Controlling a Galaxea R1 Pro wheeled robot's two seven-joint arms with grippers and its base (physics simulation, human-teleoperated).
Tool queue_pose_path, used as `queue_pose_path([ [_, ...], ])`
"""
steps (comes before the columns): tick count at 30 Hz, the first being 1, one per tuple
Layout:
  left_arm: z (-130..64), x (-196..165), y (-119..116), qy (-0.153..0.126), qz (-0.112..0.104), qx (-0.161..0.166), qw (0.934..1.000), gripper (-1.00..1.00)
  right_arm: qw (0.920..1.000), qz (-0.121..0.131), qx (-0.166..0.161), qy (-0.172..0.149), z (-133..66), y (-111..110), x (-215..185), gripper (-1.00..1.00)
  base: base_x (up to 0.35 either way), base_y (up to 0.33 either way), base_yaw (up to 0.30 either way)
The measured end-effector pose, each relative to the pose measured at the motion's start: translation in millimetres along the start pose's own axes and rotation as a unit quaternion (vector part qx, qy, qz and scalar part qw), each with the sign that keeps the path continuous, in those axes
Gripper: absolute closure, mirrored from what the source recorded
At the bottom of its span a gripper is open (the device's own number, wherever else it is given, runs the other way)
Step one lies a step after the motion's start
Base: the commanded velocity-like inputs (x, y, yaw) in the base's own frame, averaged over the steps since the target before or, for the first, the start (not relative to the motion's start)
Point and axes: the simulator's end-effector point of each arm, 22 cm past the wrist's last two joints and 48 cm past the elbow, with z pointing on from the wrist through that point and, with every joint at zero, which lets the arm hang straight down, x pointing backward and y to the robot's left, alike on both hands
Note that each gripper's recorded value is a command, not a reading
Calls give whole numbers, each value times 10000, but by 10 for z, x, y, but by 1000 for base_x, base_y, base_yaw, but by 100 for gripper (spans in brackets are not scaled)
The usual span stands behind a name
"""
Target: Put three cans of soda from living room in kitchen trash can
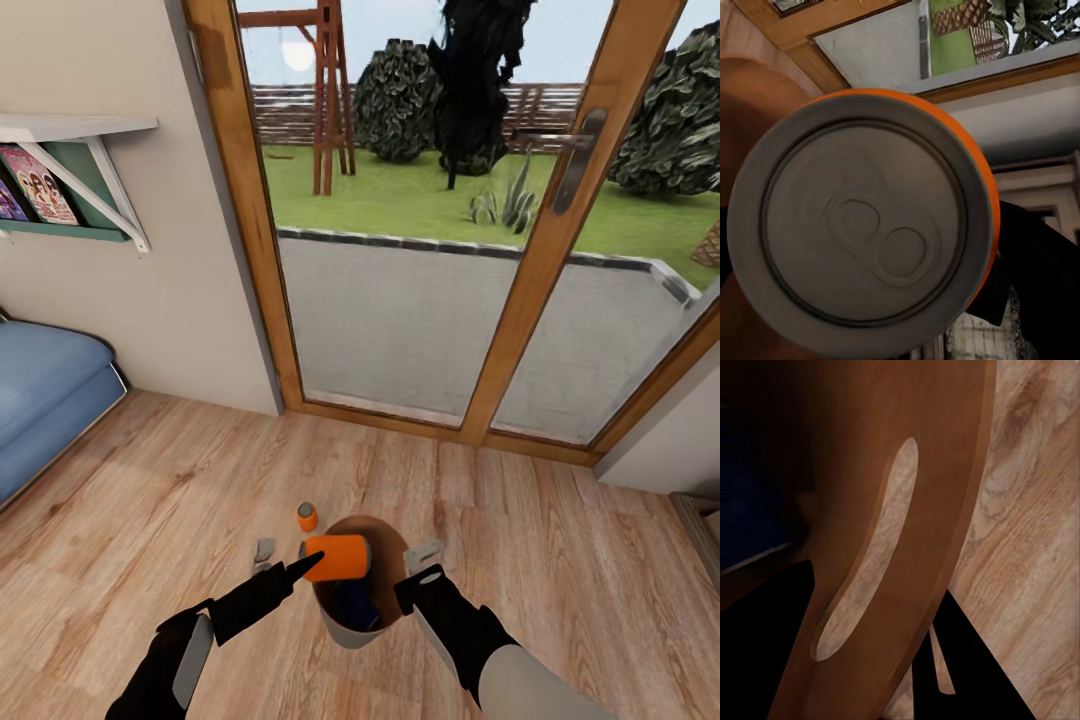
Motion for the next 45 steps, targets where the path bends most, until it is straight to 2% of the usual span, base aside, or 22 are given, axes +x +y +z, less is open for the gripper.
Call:
queue_pose_path([
  [7, -3, -37, 82, -23, 57, -224, 9997, 100, 10000, -25, 1, -2, 0, 5, 1, 100, 0, 0, 0],
  [18, 16, -22, 134, -23, 42, -365, 9993, 100, 10000, -33, -8, 56, 11, 14, 53, 100, 0, 0, 0],
  [19, 19, -19, 150, -22, 40, -407, 9992, -100, 10000, -37, -6, 55, 10, 14, 52, 100, 0, 0, 0],
  [26, 166, 141, 55, 228, 130, -353, 9990, -100, 10000, -41, -5, 55, 10, 16, 51, 100, 0, 0, 0],
  [31, 189, 169, 34, 276, 151, -331, 9990, -100, 10000, -50, -1, 50, 9, 15, 46, 100, 0, 0, 0],
  [35, 183, 165, -29, 285, 140, -183, 9993, -100, 10000, -37, -9, 57, 10, 19, 54, 100, 0, 0, 0],
  [36, 147, 149, -179, 297, 138, 196, 9993, -100, 10000, -42, -7, 59, 10, 19, 57, 100, 0, 0, 0],
  [38, 93, 127, -270, 309, 154, 451, 9984, -100, 10000, -32, -9, 55, 10, 17, 52, 100, 0, 0, 0],
  [39, -1, 86, -335, 333, 179, 683, 9969, -100, 10000, -52, 2, 56, 11, 11, 55, 100, 0, 0, 0],
  [44, -290, -38, -298, 437, 186, 855, 9952, -100, 10000, -39, -5, 61, 11, 15, 59, 100, 0, 0, 0],
  [45, -401, -85, -323, 466, 208, 992, 9938, -100, 10000, -40, -9, 62, 11, 20, 59, 100, 0, 0, 0],
])
